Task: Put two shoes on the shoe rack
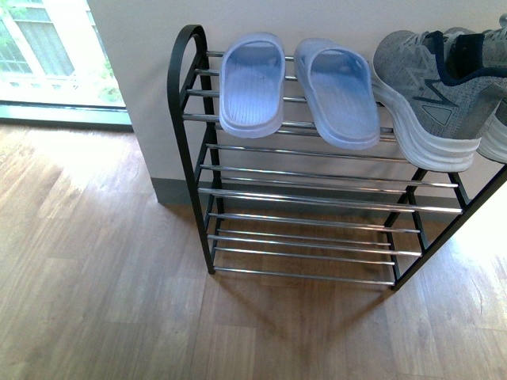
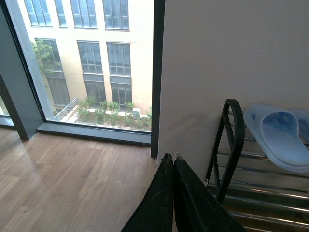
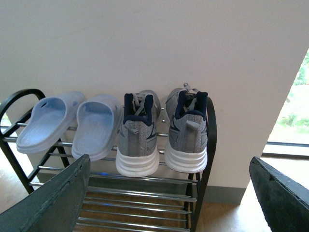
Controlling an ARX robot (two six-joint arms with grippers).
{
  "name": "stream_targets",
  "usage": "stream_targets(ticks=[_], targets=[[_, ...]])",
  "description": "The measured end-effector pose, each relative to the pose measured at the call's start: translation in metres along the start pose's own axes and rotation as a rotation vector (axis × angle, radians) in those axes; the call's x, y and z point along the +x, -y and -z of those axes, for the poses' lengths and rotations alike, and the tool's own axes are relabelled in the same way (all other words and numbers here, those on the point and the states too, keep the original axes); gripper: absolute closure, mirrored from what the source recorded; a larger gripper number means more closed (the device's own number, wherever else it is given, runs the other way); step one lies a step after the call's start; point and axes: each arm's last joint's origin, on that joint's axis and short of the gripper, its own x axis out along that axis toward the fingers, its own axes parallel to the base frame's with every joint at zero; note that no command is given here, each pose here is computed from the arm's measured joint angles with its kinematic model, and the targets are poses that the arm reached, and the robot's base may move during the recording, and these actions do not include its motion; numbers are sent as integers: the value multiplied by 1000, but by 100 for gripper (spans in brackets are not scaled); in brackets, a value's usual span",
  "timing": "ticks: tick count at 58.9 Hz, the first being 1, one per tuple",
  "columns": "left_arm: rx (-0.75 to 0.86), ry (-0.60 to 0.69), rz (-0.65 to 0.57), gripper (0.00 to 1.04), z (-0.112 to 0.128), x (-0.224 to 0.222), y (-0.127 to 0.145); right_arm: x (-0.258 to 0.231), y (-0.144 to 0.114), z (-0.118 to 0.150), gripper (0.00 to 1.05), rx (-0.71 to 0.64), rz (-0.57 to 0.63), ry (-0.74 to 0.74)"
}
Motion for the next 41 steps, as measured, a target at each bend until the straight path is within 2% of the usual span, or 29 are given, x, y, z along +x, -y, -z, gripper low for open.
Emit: stream_targets(ticks=[32,35,41], targets=[[0,-17,-2,104,4,-16,0,0,0,0,9,0,0,-1],[0,-16,-1,98,4,-16,0,0,0,0,9,0,-1,0],[0,-16,-1,80,4,-16,0,0,0,0,9,0,0,0]])
